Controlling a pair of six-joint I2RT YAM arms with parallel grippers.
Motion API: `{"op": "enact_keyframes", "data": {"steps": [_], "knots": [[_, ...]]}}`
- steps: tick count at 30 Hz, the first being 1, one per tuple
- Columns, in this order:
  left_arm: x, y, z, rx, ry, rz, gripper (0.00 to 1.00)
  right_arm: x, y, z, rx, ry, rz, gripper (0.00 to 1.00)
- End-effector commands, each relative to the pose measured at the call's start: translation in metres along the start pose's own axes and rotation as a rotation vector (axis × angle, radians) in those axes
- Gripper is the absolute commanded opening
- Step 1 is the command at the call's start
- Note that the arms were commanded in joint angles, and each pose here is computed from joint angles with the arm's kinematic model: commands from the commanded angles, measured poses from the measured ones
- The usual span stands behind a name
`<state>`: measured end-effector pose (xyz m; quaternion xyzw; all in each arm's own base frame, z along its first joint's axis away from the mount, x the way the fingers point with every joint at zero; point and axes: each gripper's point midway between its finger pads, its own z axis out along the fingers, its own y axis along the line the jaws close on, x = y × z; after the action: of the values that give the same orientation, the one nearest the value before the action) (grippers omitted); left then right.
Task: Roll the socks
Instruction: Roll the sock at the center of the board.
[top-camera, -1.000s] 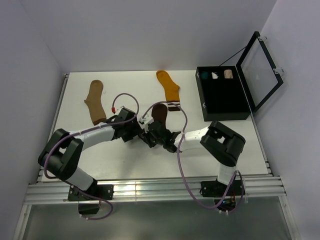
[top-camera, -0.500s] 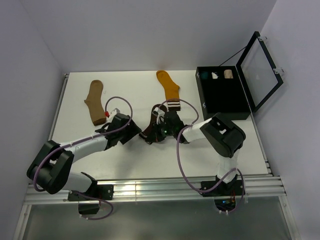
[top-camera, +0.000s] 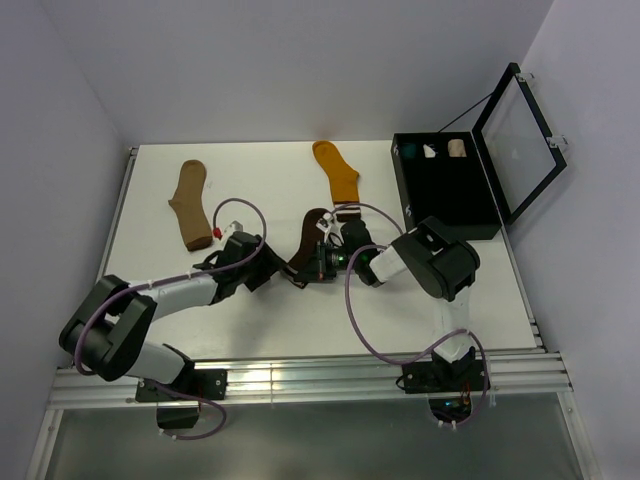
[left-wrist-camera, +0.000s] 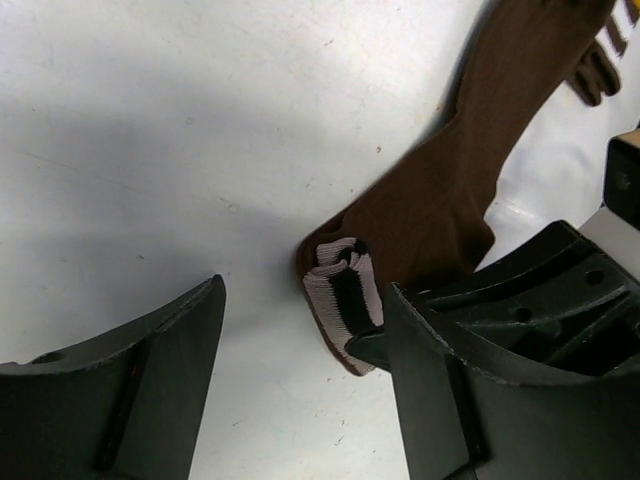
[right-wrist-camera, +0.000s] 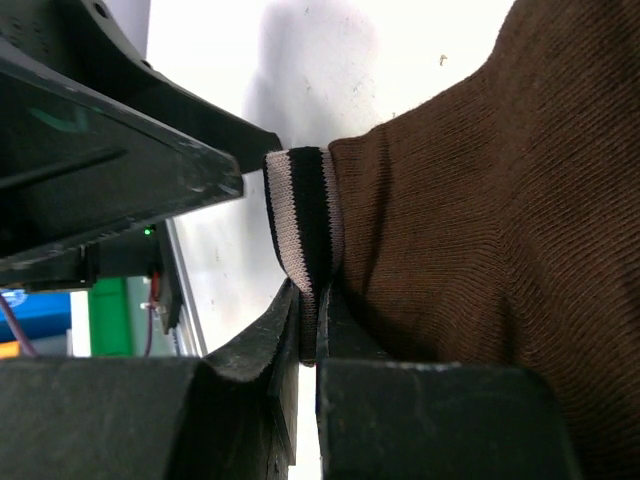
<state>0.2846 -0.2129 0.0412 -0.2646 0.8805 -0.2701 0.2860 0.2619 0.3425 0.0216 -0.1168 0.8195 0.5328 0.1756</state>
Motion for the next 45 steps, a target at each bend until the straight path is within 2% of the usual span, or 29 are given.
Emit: {"op": "enact_keyframes", "data": {"steps": [1, 14, 17, 22, 25, 28, 29, 31, 32, 35, 41, 45], "knots": [[-0.004, -0.017, 0.004, 0.048, -0.002, -0.021, 0.69, 0.007, -0.010, -0.001, 0.005, 0.016, 0.062, 0.00], [0.008, -0.008, 0.021, -0.013, 0.048, -0.016, 0.61, 0.007, -0.017, -0.001, 0.009, 0.017, 0.093, 0.00], [0.012, -0.002, 0.024, -0.047, 0.059, -0.021, 0.54, 0.006, -0.016, -0.002, 0.007, 0.012, 0.089, 0.00], [0.014, 0.004, 0.026, -0.079, 0.066, -0.020, 0.32, 0.003, -0.014, -0.004, 0.013, 0.000, 0.068, 0.01], [0.013, 0.004, 0.025, -0.089, 0.064, -0.003, 0.24, 0.000, -0.011, -0.007, 0.023, -0.011, 0.047, 0.06], [0.009, 0.000, 0.026, -0.098, 0.058, 0.020, 0.16, -0.005, -0.007, -0.010, 0.044, -0.030, -0.005, 0.18], [0.007, -0.002, 0.026, -0.095, 0.051, 0.026, 0.12, -0.002, -0.009, -0.011, 0.064, -0.024, -0.008, 0.27], [0.007, 0.002, 0.026, -0.128, 0.062, 0.057, 0.11, -0.012, -0.004, -0.015, 0.100, -0.059, -0.082, 0.37], [0.006, 0.000, 0.026, -0.129, 0.064, 0.066, 0.11, -0.006, -0.005, -0.017, 0.135, -0.042, -0.092, 0.47], [0.005, -0.002, 0.028, -0.145, 0.083, 0.115, 0.11, -0.019, -0.003, -0.028, 0.271, -0.093, -0.215, 0.56], [0.002, -0.006, 0.031, -0.158, 0.097, 0.192, 0.11, -0.045, 0.015, -0.047, 0.512, -0.205, -0.507, 0.60], [0.002, -0.007, 0.032, -0.159, 0.108, 0.218, 0.11, -0.034, 0.030, -0.035, 0.563, -0.204, -0.668, 0.60]]}}
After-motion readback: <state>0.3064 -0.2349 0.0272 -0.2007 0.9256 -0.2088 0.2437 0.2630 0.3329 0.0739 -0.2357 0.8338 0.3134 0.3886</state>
